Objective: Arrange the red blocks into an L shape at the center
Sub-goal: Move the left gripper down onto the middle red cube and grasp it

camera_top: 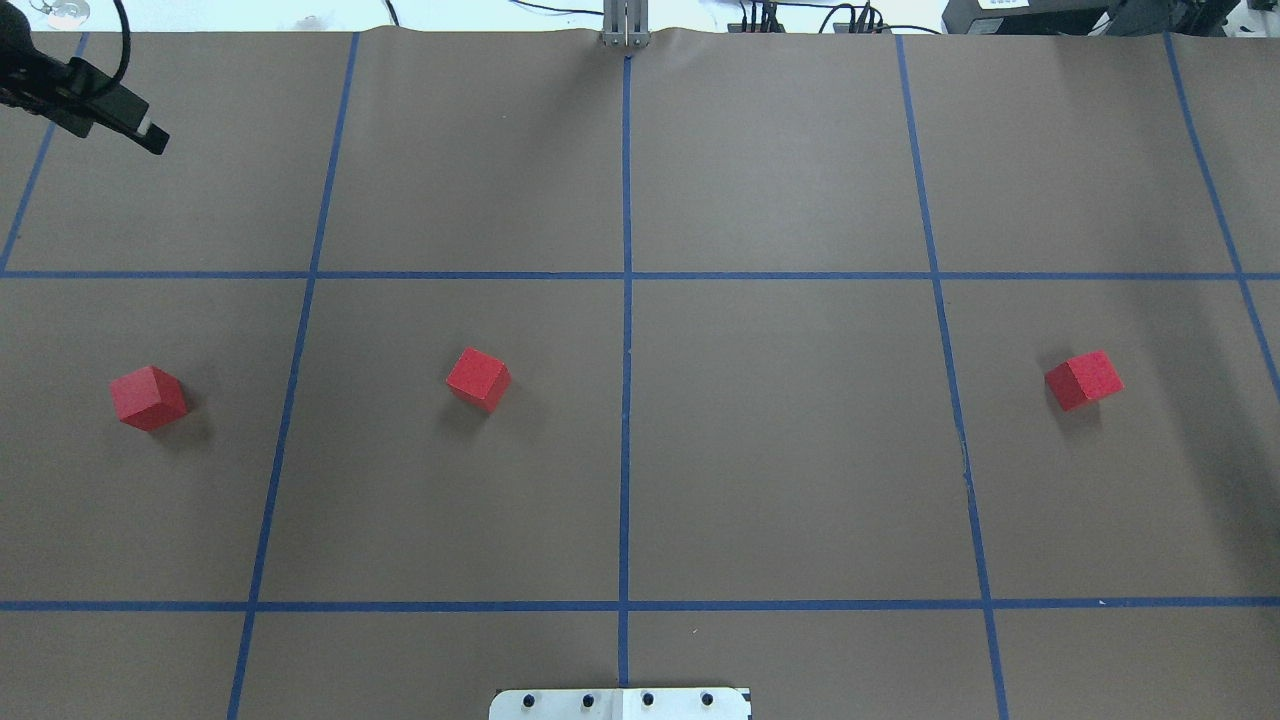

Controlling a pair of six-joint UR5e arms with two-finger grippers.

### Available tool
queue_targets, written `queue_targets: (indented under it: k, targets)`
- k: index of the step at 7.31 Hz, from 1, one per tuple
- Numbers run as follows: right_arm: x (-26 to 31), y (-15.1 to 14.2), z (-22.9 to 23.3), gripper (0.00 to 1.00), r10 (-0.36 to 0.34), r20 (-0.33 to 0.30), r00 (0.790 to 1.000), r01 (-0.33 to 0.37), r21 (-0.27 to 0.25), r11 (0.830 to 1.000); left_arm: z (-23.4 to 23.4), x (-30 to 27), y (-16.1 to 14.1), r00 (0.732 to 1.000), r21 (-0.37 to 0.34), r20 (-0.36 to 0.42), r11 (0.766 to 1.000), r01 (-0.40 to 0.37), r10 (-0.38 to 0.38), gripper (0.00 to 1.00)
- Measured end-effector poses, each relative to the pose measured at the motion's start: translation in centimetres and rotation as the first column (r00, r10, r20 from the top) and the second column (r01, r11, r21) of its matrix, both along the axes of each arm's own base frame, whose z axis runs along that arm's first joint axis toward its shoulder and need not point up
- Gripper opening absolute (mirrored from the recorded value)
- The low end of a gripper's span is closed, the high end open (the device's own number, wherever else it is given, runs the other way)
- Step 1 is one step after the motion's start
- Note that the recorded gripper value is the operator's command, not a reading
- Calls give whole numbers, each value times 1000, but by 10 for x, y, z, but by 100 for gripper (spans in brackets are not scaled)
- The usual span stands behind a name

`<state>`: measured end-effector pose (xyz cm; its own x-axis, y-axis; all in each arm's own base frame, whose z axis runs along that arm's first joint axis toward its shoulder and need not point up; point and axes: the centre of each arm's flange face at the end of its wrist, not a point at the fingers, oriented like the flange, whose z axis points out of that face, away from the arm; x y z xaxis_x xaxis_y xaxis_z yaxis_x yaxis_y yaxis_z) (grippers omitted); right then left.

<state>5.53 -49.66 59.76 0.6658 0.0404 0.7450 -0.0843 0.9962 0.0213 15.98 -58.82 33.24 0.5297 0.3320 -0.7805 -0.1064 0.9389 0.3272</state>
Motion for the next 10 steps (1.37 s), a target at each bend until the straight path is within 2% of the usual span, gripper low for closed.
queue_targets:
  k: [2,4,6,8,10]
  targets:
    - [-5,0,1,99,-11,-4,1000,11,-4,1000,-48,71,17,999,-83,-17,996,30,-32,99]
    - [-13,-2,0,99,-25,-8,1000,24,-1,1000,-85,169,50,999,-41,38,999,27,-26,99]
    - [-15,-3,-2,99,-27,-4,1000,27,1,1000,-94,240,88,996,-2,90,1000,20,-20,99]
    - [-16,-3,-2,99,-28,-1,1000,28,3,1000,-93,282,117,993,-9,112,1000,22,-20,99]
    - [-17,-3,-2,99,-30,-1,1000,30,2,1000,-91,308,132,990,7,138,999,37,-37,99]
